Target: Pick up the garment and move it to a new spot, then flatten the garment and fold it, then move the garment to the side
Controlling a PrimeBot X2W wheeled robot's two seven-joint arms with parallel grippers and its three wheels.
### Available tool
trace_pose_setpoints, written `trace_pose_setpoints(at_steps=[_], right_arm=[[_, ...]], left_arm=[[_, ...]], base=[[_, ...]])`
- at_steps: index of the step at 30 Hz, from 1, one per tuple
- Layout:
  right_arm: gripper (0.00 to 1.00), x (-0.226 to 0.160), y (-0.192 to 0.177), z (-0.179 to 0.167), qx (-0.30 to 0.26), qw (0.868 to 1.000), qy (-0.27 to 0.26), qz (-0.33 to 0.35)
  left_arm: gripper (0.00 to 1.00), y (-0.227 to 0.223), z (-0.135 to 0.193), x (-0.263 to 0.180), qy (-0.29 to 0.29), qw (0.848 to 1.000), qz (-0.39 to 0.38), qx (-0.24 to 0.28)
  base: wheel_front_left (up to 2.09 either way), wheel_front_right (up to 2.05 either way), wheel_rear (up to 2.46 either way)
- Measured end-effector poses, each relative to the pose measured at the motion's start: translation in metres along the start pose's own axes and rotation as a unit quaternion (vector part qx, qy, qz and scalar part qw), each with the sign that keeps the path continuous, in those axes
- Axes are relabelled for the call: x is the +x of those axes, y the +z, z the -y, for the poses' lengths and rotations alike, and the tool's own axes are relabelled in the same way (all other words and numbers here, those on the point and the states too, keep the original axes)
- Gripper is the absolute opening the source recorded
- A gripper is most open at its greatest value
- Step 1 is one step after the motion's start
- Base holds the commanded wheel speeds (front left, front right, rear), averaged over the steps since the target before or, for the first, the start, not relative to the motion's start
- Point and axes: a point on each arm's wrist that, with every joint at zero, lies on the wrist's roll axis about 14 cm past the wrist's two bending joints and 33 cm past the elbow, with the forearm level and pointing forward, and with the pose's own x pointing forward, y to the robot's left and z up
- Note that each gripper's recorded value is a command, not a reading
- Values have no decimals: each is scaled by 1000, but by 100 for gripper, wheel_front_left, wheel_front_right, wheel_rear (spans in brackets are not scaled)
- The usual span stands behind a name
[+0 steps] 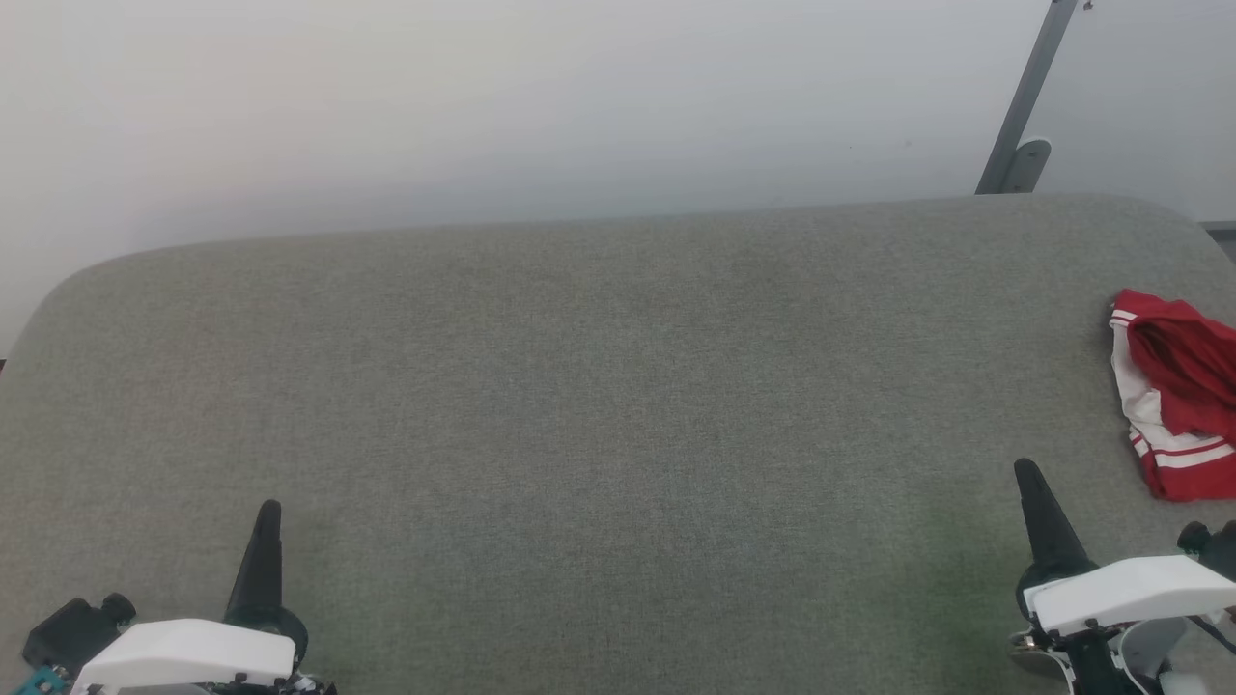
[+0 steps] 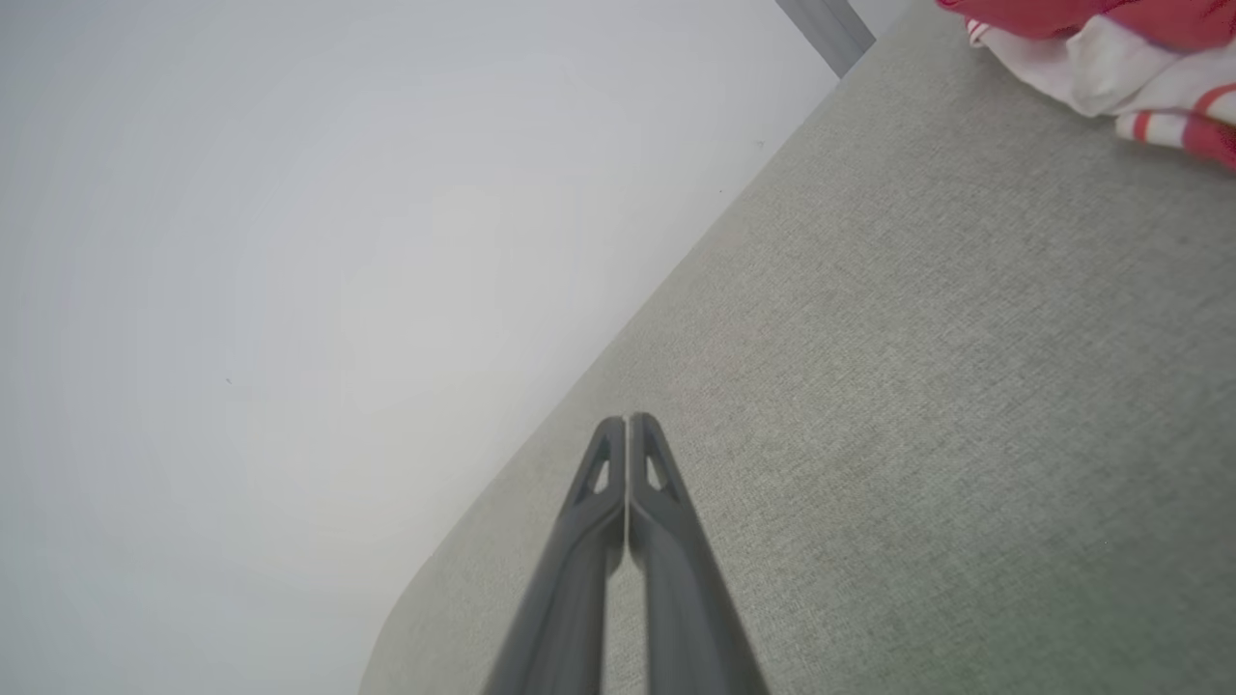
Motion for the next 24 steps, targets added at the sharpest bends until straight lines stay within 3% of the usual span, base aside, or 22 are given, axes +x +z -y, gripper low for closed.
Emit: trace_pose_setpoints(at_steps=[24], right_arm=[[0,5,-3,-12,130,991,13,-6]], left_arm=[[0,-8,14,6,-15,992,-15,-124]], base=[[0,0,0]])
